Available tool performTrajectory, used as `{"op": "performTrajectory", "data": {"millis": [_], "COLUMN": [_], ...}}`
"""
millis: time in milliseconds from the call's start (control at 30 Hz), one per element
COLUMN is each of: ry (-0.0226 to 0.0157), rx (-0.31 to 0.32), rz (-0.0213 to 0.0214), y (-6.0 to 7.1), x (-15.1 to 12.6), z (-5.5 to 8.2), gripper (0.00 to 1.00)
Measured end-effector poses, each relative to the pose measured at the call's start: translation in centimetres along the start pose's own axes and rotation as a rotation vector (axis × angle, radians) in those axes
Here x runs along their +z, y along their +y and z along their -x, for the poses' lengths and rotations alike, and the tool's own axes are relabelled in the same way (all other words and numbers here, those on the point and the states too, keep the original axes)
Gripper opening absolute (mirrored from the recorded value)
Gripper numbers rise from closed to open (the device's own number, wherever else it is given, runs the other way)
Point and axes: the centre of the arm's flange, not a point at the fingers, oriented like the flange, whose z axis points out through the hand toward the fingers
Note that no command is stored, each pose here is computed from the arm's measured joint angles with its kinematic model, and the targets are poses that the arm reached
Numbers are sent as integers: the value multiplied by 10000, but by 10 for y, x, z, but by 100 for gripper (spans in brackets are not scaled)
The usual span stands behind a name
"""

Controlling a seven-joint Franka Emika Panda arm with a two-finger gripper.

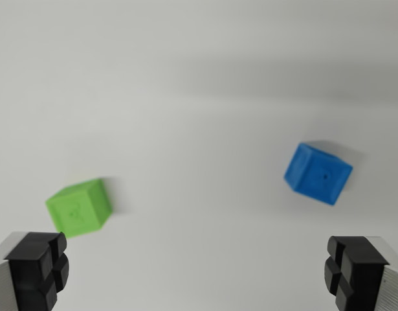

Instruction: Stack cube

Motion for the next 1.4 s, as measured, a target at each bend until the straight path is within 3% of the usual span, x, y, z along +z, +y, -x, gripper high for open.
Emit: {"op": "performTrajectory", "data": {"millis": [567, 1400], "ry": [-51, -141], "rx": [-249, -841], "rz": [44, 189], "y": [-3, -7], "x": [22, 73], "z": [19, 64], "gripper": [100, 100]}}
